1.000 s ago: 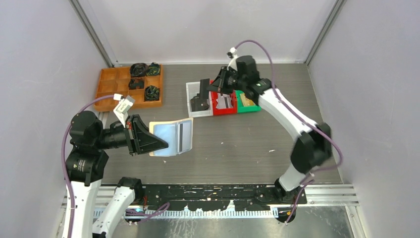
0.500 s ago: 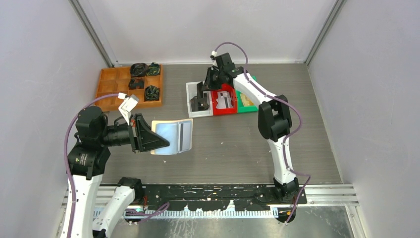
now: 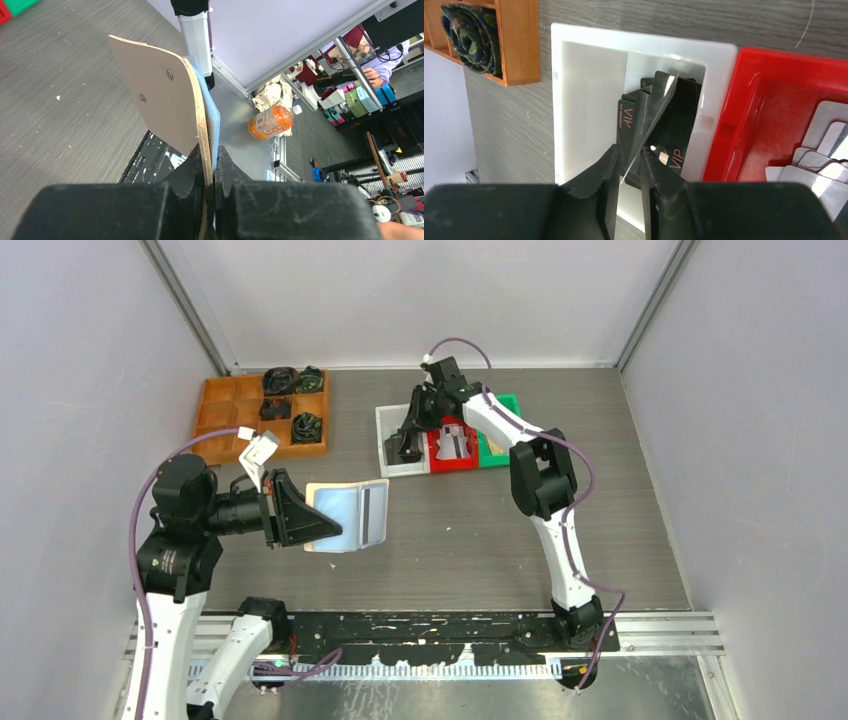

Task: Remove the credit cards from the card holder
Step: Place the credit card in the storage box.

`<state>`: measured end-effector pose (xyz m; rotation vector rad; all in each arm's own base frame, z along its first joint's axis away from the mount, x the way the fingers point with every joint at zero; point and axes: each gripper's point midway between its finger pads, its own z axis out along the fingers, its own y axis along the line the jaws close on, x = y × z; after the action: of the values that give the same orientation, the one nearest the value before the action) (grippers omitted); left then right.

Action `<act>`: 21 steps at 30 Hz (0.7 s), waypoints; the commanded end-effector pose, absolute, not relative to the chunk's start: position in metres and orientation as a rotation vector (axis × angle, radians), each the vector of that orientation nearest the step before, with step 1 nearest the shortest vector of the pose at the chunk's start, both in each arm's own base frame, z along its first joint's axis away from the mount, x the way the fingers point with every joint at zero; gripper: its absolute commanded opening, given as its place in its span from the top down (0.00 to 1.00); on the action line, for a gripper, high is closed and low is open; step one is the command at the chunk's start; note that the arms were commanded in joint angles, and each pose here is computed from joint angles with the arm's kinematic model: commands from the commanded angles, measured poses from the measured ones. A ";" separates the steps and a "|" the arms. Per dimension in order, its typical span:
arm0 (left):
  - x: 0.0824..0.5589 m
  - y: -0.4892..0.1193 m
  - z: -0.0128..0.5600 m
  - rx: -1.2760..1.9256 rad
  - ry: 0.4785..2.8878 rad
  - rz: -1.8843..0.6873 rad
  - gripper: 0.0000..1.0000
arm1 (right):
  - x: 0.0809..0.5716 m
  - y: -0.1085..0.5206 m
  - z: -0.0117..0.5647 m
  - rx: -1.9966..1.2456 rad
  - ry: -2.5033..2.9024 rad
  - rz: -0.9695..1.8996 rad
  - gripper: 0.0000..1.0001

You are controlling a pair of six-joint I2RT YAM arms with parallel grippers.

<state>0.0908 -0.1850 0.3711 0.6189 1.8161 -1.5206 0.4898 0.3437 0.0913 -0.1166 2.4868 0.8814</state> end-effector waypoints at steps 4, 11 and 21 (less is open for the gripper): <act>0.079 -0.184 0.392 0.703 1.728 -1.501 1.00 | 0.477 0.355 0.204 -0.163 2.233 1.035 0.59; 0.072 -0.184 0.394 0.716 1.716 -1.505 1.00 | 0.430 0.345 0.297 -0.233 2.075 1.110 0.50; 0.065 -0.184 0.391 0.733 1.717 -1.549 1.00 | 0.259 0.327 0.459 -0.539 1.490 1.740 0.06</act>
<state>0.0760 -0.1844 0.3819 0.6688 1.7733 -1.5328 0.3320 0.3269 0.3898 -0.3266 1.7996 1.4396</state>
